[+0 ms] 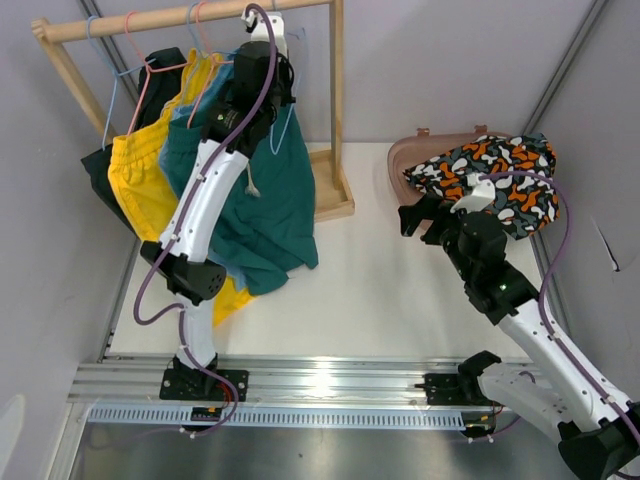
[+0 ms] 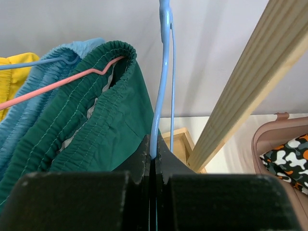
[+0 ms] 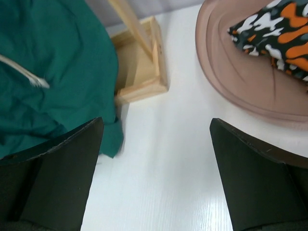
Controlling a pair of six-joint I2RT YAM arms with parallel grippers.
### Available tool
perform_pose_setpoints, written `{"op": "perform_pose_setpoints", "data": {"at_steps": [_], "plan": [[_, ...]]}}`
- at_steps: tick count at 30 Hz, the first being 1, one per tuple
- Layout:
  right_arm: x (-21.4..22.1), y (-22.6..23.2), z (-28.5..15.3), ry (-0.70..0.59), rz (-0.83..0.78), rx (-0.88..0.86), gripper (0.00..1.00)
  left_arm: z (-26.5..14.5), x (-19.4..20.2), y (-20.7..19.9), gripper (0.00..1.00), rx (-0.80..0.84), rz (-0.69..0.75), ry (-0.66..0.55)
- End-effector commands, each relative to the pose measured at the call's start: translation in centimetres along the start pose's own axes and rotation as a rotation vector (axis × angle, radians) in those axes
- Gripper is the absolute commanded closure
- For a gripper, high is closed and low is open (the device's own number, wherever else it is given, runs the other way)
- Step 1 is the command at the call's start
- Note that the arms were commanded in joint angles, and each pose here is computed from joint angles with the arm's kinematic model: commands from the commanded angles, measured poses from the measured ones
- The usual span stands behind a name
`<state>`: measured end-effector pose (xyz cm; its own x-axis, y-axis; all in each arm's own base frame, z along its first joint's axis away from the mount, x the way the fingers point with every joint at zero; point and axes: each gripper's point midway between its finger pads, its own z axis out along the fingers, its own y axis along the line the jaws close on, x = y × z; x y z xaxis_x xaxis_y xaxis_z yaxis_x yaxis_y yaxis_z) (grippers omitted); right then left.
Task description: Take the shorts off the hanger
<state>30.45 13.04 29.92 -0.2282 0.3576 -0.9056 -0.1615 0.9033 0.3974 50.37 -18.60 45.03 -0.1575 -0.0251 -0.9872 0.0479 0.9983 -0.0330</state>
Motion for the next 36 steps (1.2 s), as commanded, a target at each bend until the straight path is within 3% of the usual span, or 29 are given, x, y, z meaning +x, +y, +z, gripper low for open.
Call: {"op": "perform_pose_setpoints", "data": {"at_steps": [1,6,9,10,13,18,23,29,36], "plan": [[0.4,0.3,-0.2,-0.006,-0.003,0.016,0.01,-1.0,-4.5,0.9,1.0,-0.01,-0.071,-0.134],[0.7,1.4,0.1,-0.008,0.003,-0.009,0.01,-1.7,-3.6,0.7,0.99,0.021,-0.061,-0.089],[1.0,2.1,0.4,-0.005,-0.003,-0.019,0.01,-3.4,-3.8,1.1,0.65,0.042,-0.046,-0.079],[1.1,2.4,0.5,-0.001,-0.008,-0.024,0.01,-3.7,-3.4,1.2,0.4,0.042,-0.037,-0.067],[1.8,2.9,0.6,0.01,-0.015,-0.031,0.01,-6.7,-5.3,2.4,0.16,0.05,-0.042,-0.104],[2.5,3.2,0.4,0.026,-0.023,-0.028,0.01,-12.1,-8.4,4.9,0.07,0.055,-0.045,-0.172],[2.8,3.9,-0.1,0.039,-0.028,-0.04,0.01,-13.3,-8.1,9.2,0.04,0.013,-0.048,-0.168],[3.5,3.8,-0.4,0.053,-0.044,-0.029,0.01,-13.3,-6.3,12.9,0.1,-0.019,-0.091,-0.146],[4.7,3.6,0.1,0.088,-0.076,-0.02,0.0,-11.2,-5.5,12.0,0.2,0.045,-0.102,-0.103]]}}
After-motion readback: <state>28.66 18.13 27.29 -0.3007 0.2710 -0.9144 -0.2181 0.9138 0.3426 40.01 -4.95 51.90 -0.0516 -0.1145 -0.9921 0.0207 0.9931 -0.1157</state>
